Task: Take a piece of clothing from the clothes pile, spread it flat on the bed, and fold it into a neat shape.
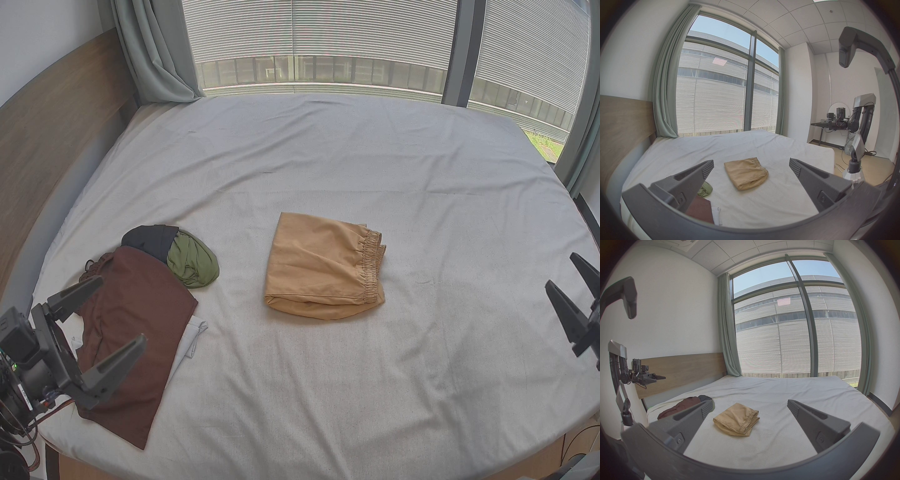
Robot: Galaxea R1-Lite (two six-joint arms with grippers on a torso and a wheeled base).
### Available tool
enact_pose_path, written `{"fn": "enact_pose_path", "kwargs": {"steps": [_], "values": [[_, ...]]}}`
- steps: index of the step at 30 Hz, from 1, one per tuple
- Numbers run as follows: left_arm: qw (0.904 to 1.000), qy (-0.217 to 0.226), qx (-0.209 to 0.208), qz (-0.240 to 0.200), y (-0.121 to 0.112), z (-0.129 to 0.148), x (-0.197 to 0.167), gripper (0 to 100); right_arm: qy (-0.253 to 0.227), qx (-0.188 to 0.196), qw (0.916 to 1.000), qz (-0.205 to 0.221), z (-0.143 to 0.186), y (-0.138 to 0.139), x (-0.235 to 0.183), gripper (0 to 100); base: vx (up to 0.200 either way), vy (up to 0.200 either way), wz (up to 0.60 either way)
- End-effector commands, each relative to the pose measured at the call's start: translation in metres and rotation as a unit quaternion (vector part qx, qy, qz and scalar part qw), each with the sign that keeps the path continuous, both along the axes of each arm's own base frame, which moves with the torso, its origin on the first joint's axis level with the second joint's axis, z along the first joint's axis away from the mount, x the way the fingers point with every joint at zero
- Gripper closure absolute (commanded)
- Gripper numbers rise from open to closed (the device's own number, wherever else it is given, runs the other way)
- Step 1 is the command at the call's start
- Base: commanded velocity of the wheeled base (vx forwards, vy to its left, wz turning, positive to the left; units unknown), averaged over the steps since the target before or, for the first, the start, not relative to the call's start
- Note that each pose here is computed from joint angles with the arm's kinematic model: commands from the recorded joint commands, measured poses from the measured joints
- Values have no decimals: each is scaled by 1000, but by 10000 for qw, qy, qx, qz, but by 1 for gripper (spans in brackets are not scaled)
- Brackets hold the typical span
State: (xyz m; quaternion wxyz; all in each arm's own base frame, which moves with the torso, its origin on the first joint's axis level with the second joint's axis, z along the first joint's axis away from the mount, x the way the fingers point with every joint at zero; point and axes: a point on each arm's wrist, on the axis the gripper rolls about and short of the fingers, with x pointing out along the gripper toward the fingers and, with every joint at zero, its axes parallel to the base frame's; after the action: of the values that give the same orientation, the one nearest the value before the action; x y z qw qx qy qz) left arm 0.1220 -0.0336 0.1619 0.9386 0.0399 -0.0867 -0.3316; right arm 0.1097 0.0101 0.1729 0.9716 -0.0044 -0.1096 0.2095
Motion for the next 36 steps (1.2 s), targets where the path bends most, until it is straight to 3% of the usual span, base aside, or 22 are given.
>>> {"fn": "enact_pose_path", "kwargs": {"steps": [1,16,18,21,23,25,28,29,33,36], "values": [[9987,-510,-22,72,9,8,-48,0,-536,23,9985,-94,0,-2,-60,0,0,0,0],[9971,-737,-16,177,20,-9,-105,0,-48,108,9999,-90,-64,-1,-132,0,0,0,0],[9973,-687,-27,274,23,-18,-117,0,633,130,9979,-79,-86,-1,-135,0,0,0,0],[9974,-623,-56,367,26,-36,-134,0,873,171,9959,-168,-90,-2,-134,0,0,0,0],[9975,-511,-69,476,28,-51,-144,0,830,104,9957,-388,-90,-3,-134,0,0,0,0],[9970,-308,-13,710,29,-55,-142,0,778,-82,9917,-1019,-91,-5,-133,0,0,0,0],[9927,-260,-169,1162,30,-55,-141,0,841,-157,9745,-2073,-93,-10,-133,0,0,0,0],[9909,-142,-149,1330,31,-57,-140,0,867,-71,9710,-2228,-93,-11,-133,0,0,0,0],[9747,465,-31,2186,33,-70,-138,0,963,285,9673,-2331,-94,-11,-133,0,0,0,0],[9681,667,-10,2415,33,-74,-138,0,993,277,9670,-2332,-95,-11,-133,0,0,0,0]]}}
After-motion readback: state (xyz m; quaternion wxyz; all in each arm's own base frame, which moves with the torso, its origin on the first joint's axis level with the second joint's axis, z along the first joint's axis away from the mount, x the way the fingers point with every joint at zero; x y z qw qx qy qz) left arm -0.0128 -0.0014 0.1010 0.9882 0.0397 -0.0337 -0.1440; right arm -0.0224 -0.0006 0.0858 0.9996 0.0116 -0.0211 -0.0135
